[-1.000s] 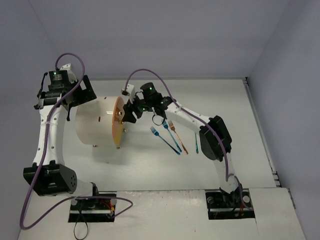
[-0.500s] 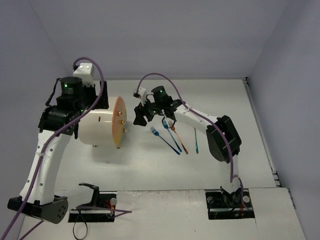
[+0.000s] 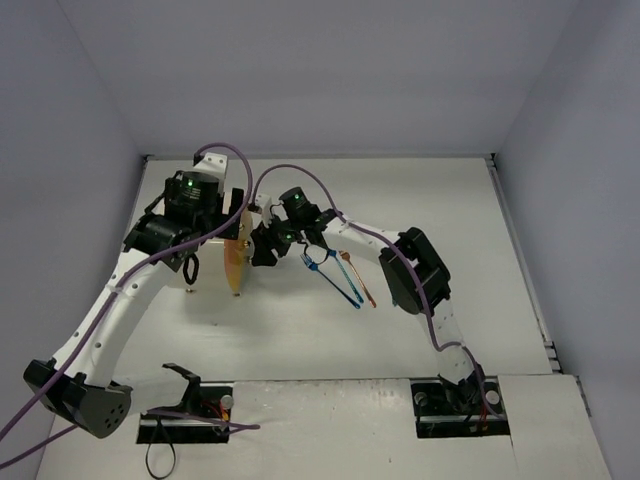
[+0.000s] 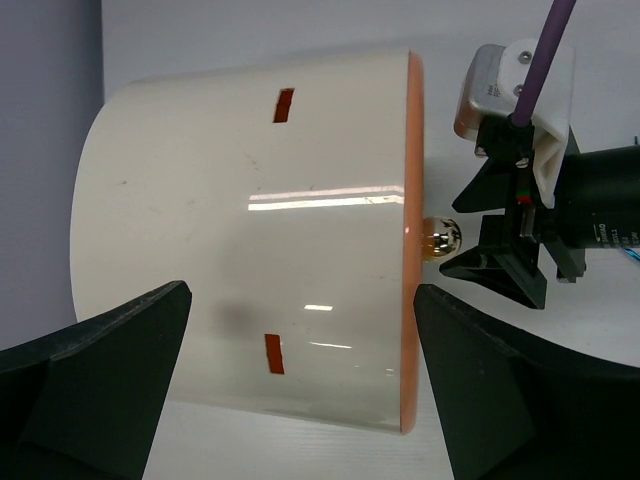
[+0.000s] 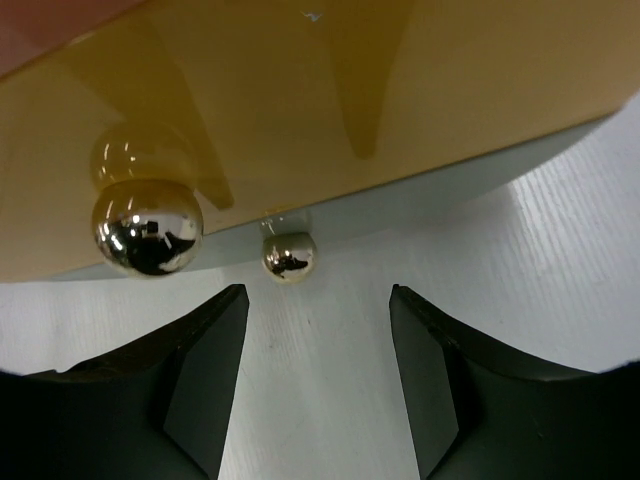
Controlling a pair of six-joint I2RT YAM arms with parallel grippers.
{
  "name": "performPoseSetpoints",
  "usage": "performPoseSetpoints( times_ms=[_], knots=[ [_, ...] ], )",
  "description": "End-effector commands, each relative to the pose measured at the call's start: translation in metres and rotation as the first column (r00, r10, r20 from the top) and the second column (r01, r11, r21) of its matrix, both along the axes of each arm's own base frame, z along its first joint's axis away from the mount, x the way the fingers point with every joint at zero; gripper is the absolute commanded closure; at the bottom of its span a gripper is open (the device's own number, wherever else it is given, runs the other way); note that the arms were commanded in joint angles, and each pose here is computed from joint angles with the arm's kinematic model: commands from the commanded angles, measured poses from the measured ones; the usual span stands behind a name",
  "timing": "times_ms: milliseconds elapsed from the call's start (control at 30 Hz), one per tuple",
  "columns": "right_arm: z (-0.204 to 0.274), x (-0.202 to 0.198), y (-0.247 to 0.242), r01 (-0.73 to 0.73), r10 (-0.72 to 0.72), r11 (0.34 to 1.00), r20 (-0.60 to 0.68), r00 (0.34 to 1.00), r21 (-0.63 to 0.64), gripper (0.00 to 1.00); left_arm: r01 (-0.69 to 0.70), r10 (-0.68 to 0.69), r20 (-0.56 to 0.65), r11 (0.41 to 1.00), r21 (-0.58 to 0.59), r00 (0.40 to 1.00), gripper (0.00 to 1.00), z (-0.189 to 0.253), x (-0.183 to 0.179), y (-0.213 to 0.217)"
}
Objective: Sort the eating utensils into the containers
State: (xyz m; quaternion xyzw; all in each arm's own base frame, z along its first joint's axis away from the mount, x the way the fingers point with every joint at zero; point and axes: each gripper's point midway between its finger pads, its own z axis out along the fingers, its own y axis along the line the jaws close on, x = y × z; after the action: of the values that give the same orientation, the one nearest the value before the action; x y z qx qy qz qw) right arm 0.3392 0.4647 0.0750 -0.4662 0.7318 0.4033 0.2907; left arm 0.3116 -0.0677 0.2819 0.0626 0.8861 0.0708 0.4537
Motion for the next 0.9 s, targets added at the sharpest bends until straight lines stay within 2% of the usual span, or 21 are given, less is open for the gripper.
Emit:
performPoseSetpoints(
  times_ms=[0,233,667,867],
  knots=[
    [0.052,0.005,0.031,-0.046,0.036,0.99,0.083,0.996,0.129,0.46,-0.089,0.09,0.086,0.996,-0.017,0.992,0.07,0.013,0.006,0.01],
    [0.049,-0.001,0.044,-0.07,0.06,0.988,0.076,0.995,0.139,0.54,-0.112,0.114,0.062,0.993,-0.031,0.992,0.07,0.0,0.006,0.01],
    [0.031,-0.002,0.034,-0.058,0.053,0.992,0.05,0.997,0.113,0.98,-0.123,0.126,0.047,0.991,-0.05,0.991,0.07,-0.012,0.006,0.007],
    [0.034,0.007,0.004,-0.018,0.013,0.995,0.054,0.998,0.099,1.0,-0.138,0.14,0.047,0.99,-0.043,0.989,0.07,-0.016,0.005,0.011]
  ],
)
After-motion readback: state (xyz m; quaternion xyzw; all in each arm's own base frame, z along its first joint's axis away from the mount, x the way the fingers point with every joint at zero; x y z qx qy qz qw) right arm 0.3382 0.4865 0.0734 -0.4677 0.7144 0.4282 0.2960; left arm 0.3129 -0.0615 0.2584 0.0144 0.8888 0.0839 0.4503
